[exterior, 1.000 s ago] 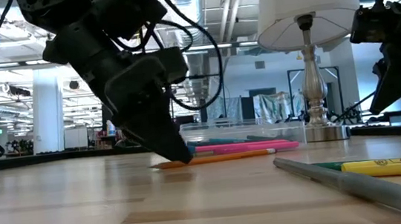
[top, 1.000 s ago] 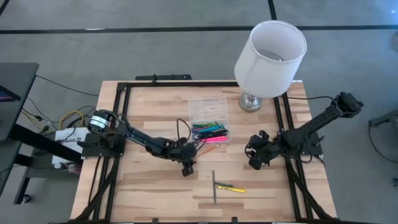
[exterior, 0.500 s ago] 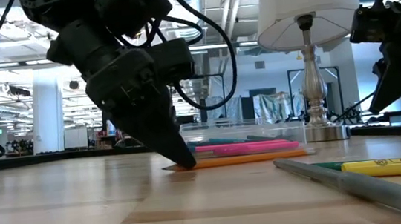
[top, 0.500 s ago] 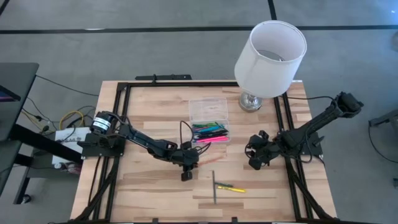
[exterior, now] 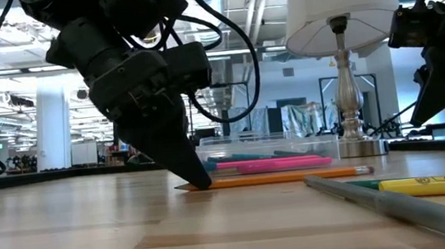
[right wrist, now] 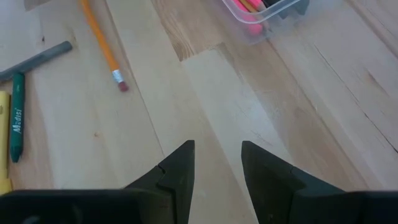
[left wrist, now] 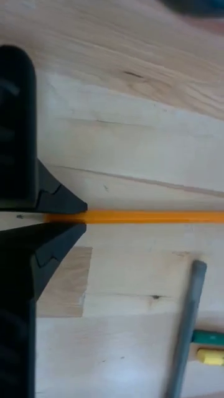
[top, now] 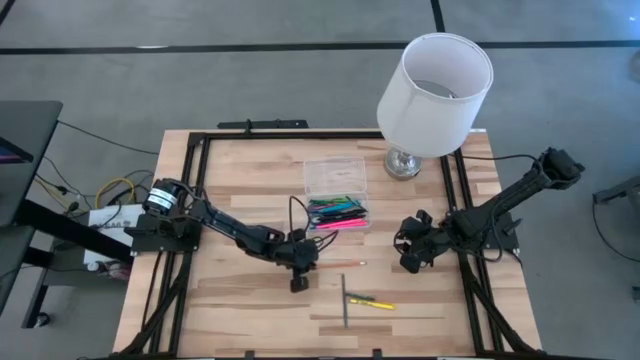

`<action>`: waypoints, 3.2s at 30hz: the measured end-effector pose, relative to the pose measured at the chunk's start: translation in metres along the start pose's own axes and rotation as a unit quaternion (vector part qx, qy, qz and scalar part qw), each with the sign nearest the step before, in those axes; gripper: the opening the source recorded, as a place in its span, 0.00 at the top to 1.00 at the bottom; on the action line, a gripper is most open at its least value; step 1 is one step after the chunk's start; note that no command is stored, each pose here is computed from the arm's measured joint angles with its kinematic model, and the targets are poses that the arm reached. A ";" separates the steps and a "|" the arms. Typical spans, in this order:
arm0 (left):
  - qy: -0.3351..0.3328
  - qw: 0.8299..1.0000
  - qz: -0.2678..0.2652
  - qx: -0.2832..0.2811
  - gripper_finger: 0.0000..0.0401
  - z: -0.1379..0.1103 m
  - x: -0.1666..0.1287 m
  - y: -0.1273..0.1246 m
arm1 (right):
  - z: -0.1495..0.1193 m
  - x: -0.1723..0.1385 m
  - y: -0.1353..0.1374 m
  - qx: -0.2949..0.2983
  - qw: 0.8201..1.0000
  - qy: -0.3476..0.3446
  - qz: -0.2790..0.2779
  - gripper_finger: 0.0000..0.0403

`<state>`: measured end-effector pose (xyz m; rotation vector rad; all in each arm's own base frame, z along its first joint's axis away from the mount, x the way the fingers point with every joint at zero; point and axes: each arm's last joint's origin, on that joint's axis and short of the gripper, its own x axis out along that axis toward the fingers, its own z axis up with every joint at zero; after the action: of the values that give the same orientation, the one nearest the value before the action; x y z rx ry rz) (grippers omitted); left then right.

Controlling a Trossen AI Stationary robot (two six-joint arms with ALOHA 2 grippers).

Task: Pick & place school supplies into a supply box
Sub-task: Put the yellow pencil into the transparent supply box

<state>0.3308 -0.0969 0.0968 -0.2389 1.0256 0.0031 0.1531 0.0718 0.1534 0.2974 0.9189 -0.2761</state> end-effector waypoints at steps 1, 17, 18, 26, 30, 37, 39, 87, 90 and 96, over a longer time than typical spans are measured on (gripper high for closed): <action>-0.003 1.000 0.005 -0.009 0.99 0.000 0.000 0.000 | 0.000 0.000 0.000 0.000 1.000 0.000 0.000 0.69; -0.081 0.994 0.059 -0.037 1.00 0.022 -0.007 -0.010 | 0.001 0.000 0.001 0.003 1.000 0.001 0.010 0.69; -0.085 0.994 0.062 -0.035 1.00 0.023 -0.007 -0.011 | 0.001 0.000 0.001 0.003 1.000 0.001 0.011 0.69; -0.113 0.992 0.061 -0.017 0.99 0.039 -0.013 -0.020 | 0.002 0.000 0.002 0.006 1.000 -0.003 0.016 0.69; -0.121 0.991 0.063 -0.005 0.99 0.045 -0.016 -0.023 | 0.003 0.000 0.004 0.009 1.000 -0.009 0.025 0.69; -0.090 0.993 0.077 0.024 0.95 0.040 -0.013 -0.019 | 0.004 0.000 0.005 0.011 0.999 -0.013 0.027 0.69; -0.090 0.993 0.071 0.026 0.90 0.039 -0.013 -0.019 | 0.004 0.000 0.005 0.011 0.999 -0.015 0.028 0.69; -0.116 0.980 0.141 0.074 0.70 0.113 0.001 0.028 | 0.005 0.000 0.004 0.007 0.999 -0.026 0.016 0.69; -0.105 0.980 0.147 0.085 0.70 0.112 0.005 0.032 | 0.005 0.000 0.004 0.007 0.999 -0.026 0.016 0.69; -0.074 0.983 0.152 0.073 0.70 0.105 0.019 0.043 | 0.005 0.000 0.004 0.008 0.999 -0.026 0.016 0.69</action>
<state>0.4241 -0.0366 0.1246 0.0526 0.9003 0.2181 0.1579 0.0738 0.1567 0.3183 0.8592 -0.2601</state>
